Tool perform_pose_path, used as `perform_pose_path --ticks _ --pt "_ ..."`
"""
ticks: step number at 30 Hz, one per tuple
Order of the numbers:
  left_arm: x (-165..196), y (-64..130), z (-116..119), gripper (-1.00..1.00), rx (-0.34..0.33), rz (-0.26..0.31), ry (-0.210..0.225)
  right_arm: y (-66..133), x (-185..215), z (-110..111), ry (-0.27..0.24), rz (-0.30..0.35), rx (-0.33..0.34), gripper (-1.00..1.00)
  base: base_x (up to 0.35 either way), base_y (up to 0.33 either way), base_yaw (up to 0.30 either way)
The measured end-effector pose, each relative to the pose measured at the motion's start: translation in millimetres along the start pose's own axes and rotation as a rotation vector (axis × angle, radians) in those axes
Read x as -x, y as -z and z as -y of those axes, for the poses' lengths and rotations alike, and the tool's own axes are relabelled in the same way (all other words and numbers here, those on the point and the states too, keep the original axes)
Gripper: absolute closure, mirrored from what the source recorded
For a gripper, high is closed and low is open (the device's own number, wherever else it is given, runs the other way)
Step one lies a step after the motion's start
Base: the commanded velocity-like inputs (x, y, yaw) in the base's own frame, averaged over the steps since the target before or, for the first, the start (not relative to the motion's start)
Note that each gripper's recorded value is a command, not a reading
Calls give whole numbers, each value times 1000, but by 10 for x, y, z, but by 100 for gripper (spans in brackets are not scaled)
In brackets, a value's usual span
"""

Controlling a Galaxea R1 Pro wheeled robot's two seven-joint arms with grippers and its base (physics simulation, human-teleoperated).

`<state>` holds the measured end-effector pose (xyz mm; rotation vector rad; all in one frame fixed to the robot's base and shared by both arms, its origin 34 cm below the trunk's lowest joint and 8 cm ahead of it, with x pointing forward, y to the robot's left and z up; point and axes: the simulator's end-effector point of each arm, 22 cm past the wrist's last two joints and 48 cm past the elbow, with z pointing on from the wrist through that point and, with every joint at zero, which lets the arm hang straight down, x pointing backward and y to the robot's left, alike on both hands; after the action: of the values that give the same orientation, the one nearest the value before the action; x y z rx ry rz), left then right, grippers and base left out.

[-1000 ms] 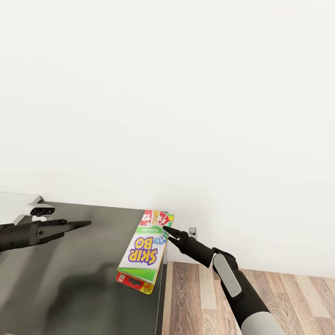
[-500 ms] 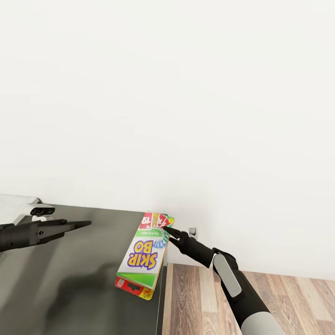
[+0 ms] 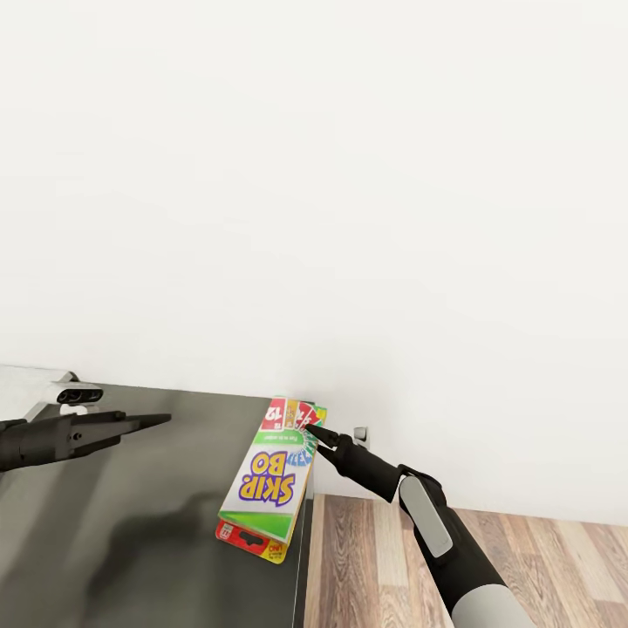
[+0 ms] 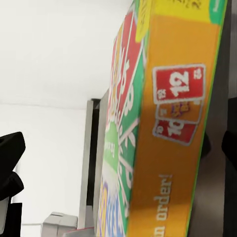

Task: Put all the toys in the child's room - the three board games (two on the bed and one on the table), the two jigsaw puzzles on the table, and the tennis ball on the table - inside the toy box on the table in the child's room.

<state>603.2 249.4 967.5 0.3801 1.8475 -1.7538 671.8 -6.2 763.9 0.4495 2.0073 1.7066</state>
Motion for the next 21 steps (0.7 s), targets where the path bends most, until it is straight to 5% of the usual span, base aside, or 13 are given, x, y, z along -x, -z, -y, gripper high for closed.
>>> perform_pose_path --ticks 21 --pt "-4 -4 -1 -100 1 -2 0 2 3 0 -1 1 0 -100 29 0 0"
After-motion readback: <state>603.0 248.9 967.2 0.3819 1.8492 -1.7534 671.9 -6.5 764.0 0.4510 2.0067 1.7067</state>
